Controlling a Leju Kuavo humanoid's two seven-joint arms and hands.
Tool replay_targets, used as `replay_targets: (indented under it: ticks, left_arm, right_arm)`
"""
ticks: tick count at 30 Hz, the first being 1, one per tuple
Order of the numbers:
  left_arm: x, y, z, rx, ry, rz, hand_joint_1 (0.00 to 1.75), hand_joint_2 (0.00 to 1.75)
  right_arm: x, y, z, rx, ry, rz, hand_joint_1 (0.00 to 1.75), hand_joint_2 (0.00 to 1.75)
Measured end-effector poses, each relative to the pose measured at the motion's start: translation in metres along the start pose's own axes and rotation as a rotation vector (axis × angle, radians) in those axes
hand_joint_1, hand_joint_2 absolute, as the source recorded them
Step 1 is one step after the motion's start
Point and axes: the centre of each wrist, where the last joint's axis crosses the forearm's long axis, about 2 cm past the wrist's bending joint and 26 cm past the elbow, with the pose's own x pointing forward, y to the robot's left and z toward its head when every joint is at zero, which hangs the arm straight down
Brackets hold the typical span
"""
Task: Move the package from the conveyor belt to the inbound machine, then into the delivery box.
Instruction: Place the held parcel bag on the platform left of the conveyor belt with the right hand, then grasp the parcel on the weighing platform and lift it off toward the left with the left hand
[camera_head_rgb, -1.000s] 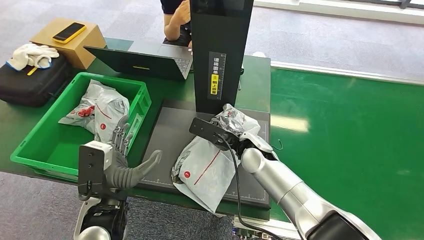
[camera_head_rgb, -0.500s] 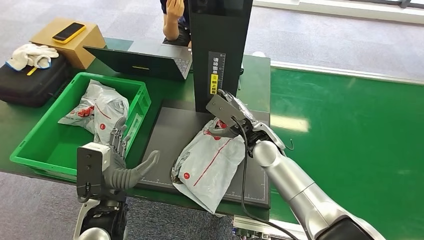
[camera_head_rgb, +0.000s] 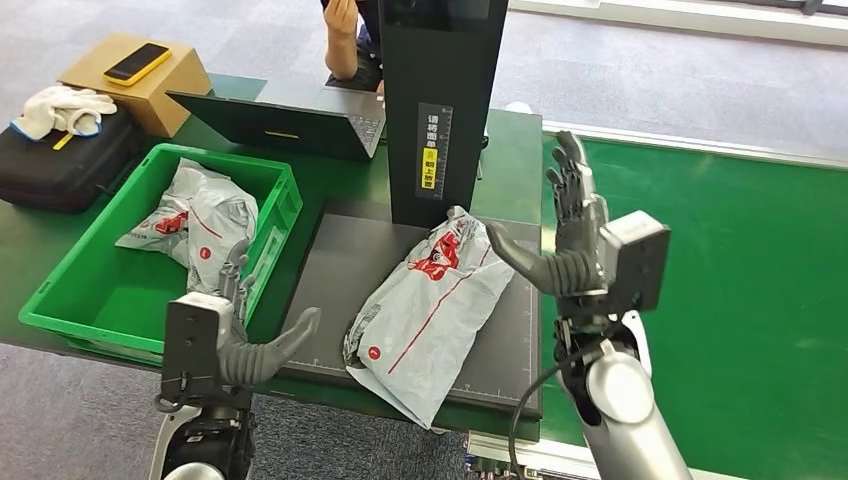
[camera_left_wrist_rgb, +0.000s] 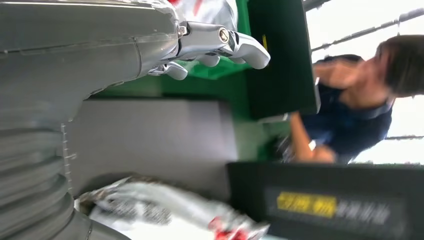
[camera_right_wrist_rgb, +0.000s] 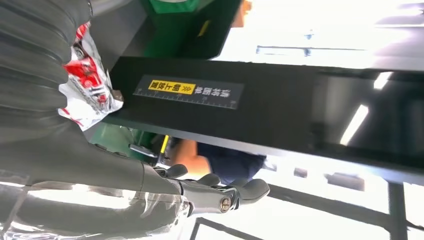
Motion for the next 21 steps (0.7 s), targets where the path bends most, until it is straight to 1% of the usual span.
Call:
replay_targets:
  ticks: [2,4,6,8,11,14,18,21]
  left_arm:
    - [0.003,-0.011,-0.001,-0.106,0.003,-0.049,0.00,1.75]
    - [0.002,-0.028,-0.003,-0.239,0.000,-0.107,0.00,1.75]
    - [-0.003,-0.049,-0.004,-0.368,-0.010,-0.165,0.00,1.75]
    - [-0.011,-0.064,-0.006,-0.459,-0.024,-0.216,0.00,1.75]
    - [-0.025,-0.075,-0.012,-0.549,-0.034,-0.292,0.00,1.75]
    - [-0.034,-0.086,-0.017,-0.626,-0.043,-0.371,0.00,1.75]
    - [-0.041,-0.094,-0.029,-0.704,-0.062,-0.459,0.00,1.75]
    - [-0.043,-0.095,-0.041,-0.738,-0.074,-0.514,0.00,1.75]
  right_arm:
    - [0.010,0.000,0.017,-0.019,-0.023,0.009,0.00,1.75]
    - [0.018,-0.001,0.029,-0.060,-0.045,0.016,0.00,1.75]
    - [0.026,-0.004,0.040,-0.116,-0.069,0.019,0.00,1.75]
    - [0.034,-0.007,0.053,-0.159,-0.084,0.023,0.00,1.75]
    - [0.044,-0.010,0.067,-0.184,-0.097,0.035,0.00,1.75]
    - [0.052,-0.012,0.076,-0.188,-0.096,0.046,0.00,1.75]
    - [0.055,-0.013,0.081,-0.185,-0.086,0.046,0.00,1.75]
    - [0.055,-0.014,0.084,-0.180,-0.076,0.048,0.00,1.75]
